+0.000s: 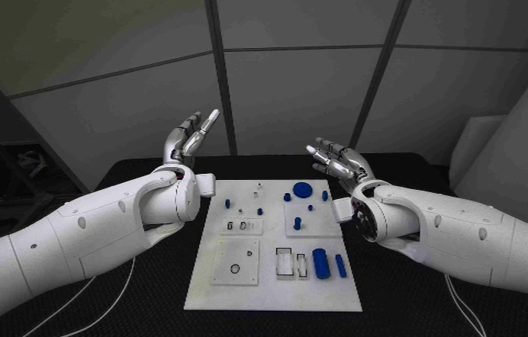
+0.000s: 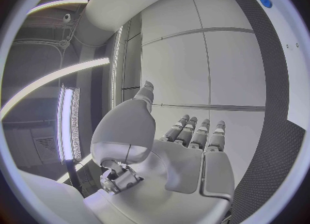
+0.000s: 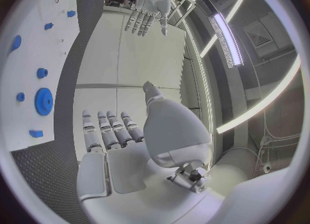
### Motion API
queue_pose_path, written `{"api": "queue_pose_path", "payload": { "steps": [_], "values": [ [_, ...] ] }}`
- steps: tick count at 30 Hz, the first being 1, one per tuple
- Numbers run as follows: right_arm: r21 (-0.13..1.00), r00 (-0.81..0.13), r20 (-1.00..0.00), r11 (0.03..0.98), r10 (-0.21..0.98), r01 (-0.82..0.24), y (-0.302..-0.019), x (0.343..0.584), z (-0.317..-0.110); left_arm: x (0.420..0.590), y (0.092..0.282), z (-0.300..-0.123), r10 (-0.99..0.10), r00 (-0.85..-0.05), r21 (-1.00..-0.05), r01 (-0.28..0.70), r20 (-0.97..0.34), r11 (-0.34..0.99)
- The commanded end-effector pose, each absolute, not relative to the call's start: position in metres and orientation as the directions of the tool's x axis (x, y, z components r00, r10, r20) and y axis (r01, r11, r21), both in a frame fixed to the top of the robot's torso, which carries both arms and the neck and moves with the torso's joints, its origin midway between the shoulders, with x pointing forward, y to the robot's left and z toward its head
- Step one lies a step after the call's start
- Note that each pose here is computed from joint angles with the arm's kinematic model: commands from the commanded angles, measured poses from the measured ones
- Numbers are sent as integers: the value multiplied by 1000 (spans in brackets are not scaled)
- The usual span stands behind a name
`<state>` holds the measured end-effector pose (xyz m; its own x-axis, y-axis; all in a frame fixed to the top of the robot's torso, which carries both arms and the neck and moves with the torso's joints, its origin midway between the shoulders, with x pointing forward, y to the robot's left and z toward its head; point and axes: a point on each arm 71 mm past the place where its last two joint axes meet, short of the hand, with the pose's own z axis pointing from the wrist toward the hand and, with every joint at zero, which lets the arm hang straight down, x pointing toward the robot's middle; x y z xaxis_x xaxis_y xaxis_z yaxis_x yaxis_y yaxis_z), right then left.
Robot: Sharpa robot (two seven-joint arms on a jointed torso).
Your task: Assemble the parts on the task board
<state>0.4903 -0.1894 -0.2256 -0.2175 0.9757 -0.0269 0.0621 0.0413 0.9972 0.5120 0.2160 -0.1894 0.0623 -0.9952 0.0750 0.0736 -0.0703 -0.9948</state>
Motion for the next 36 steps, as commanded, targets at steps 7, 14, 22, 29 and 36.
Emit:
{"api": "queue_pose_path", "payload": {
  "steps": [7, 14, 22, 29, 36],
  "values": [
    [846, -262, -524, 458, 810, -274, -195, 501, -203, 511, 233, -189, -997, 26, -995, 78, 70, -68],
    [692, -209, -704, 589, 678, -418, -191, 508, -185, 504, 239, -185, -998, 8, -995, 81, 59, -58],
    [548, -180, -827, 694, 532, -467, -190, 518, -171, 491, 238, -180, -998, -37, -995, 79, 58, -61],
    [378, -169, -925, 782, 340, -496, -179, 518, -168, 477, 232, -176, -994, -91, -995, 67, 68, -74],
    [209, -147, -977, 841, 155, -500, -169, 517, -169, 465, 223, -173, -988, -134, -994, 61, 83, -92]
  ]
}}
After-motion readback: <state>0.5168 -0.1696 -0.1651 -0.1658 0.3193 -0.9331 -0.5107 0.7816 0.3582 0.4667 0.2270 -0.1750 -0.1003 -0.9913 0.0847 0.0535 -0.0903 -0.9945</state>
